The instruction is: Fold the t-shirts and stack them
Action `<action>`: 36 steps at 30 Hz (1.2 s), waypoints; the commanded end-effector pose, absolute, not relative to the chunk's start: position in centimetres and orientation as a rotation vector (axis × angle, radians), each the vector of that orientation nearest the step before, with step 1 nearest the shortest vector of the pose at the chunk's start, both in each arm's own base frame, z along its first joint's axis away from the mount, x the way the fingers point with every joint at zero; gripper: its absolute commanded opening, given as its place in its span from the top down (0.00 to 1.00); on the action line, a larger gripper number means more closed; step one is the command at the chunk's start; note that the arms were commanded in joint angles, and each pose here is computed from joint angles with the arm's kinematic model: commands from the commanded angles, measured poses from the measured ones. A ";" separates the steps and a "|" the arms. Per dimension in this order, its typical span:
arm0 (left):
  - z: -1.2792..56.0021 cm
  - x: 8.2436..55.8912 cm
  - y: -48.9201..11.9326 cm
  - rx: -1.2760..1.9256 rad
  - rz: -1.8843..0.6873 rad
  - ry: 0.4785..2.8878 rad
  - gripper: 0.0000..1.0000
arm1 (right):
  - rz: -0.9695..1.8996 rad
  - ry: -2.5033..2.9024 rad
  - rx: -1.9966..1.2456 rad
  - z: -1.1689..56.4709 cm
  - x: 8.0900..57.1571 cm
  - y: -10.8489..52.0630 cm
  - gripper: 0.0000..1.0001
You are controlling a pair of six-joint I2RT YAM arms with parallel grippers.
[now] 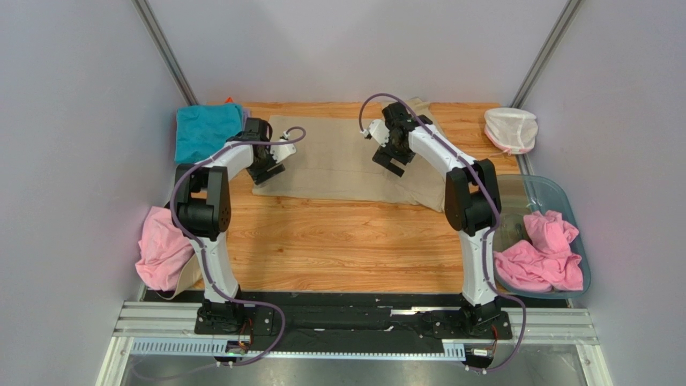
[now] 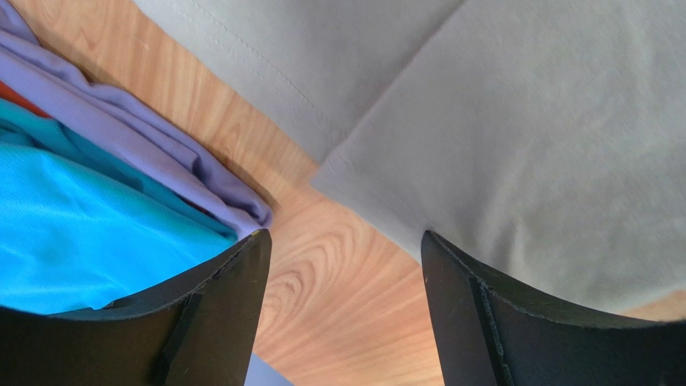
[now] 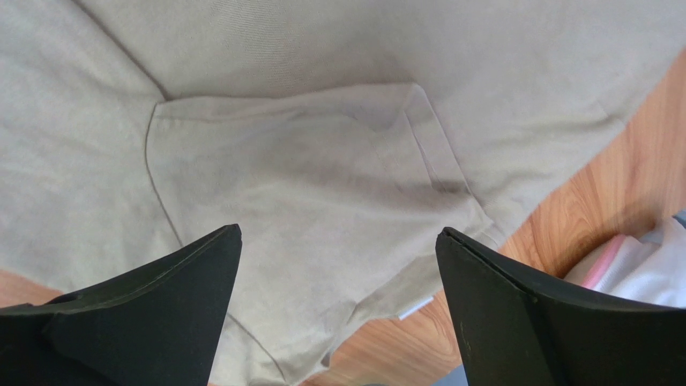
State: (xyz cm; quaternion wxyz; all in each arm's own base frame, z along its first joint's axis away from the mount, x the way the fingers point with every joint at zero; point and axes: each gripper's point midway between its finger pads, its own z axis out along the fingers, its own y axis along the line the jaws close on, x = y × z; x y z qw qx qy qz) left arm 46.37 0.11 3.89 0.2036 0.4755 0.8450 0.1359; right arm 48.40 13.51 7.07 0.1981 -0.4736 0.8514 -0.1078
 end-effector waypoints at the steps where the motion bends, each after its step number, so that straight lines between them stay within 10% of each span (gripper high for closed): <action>1: 7.4 46.2 -0.2 1.227 0.387 2.304 0.21 | -0.312 2.276 -1.206 12.2 48.3 13.6 0.02; 36: 6.0 47.5 -6.6 1.201 0.280 2.302 0.09 | -0.375 2.358 -1.168 5.9 47.0 8.5 0.01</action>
